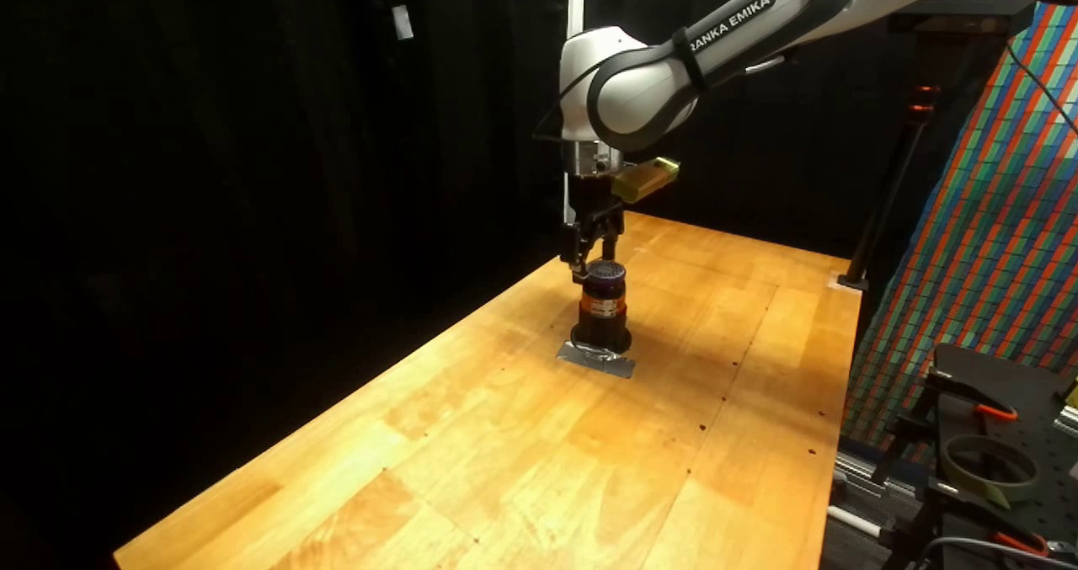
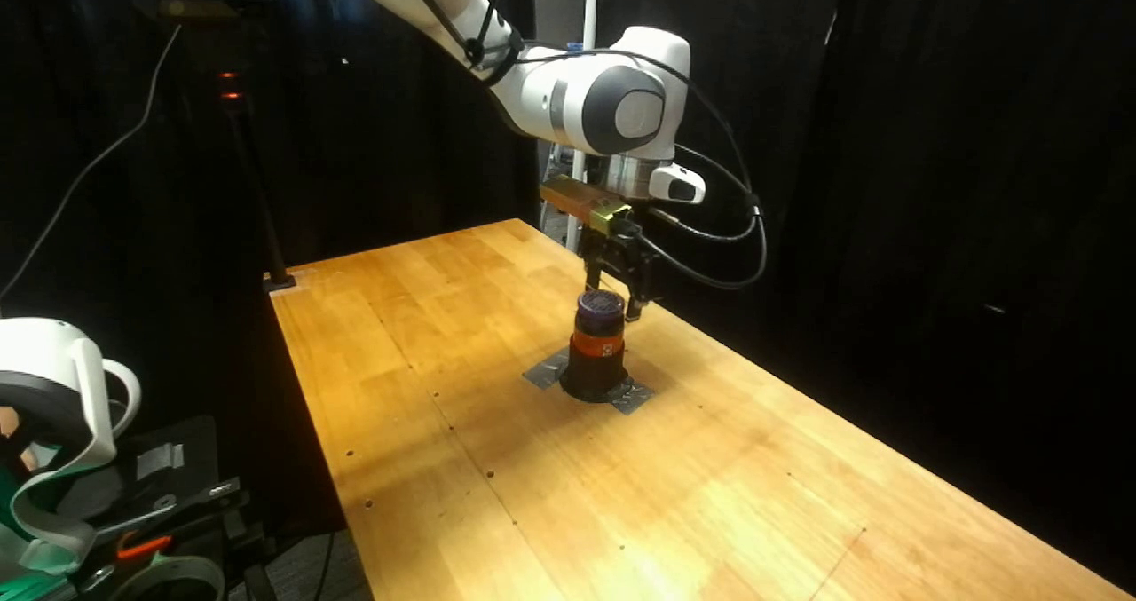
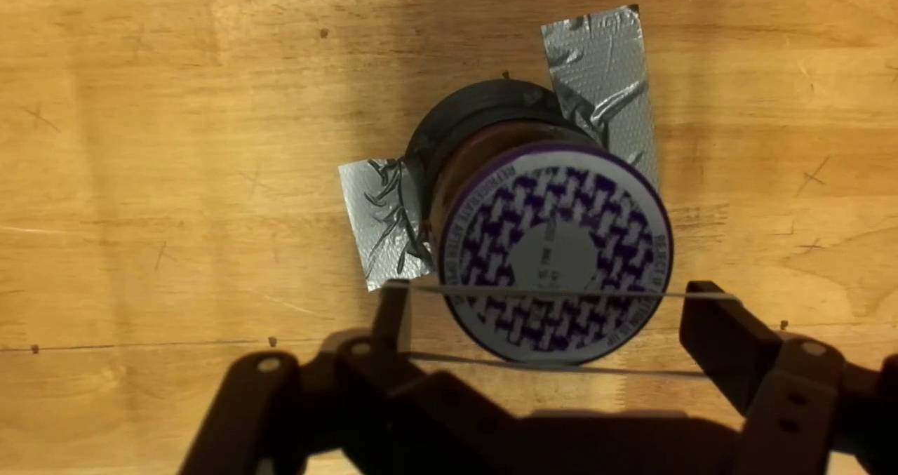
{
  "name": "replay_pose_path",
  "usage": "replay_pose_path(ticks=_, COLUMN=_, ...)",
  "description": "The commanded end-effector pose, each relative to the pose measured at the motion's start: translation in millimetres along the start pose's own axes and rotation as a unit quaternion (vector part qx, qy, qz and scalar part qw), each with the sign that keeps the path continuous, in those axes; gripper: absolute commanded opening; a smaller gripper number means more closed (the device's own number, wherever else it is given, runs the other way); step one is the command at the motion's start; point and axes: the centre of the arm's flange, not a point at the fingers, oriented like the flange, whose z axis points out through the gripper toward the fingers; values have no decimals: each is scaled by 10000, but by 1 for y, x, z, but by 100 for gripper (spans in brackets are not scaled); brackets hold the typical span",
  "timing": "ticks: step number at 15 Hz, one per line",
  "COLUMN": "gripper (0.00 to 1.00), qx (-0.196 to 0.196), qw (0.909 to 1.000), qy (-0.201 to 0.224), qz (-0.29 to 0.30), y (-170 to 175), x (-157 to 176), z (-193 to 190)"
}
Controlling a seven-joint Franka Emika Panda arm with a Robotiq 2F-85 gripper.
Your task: Put the rubber band on the cup
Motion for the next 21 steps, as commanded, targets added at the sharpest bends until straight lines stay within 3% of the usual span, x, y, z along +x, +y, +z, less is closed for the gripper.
replay_pose_path(ticks=1, gripper=100, qx=66, qw=9999, qy=105, qz=1, y=0, x=8, z=3)
replay_pose_path(ticks=5, gripper=100, qx=92, qw=9999, qy=-137, qz=-26, y=1, x=-7, z=-1)
replay_pose_path(ticks=15, gripper=100, qx=-5, qw=9985, qy=536, qz=126, y=13, x=-6, z=9)
replay_pose_path(ticks=21, gripper=100, qx=107, qw=9999, qy=-92, qz=79, y=12, x=-43, z=-3)
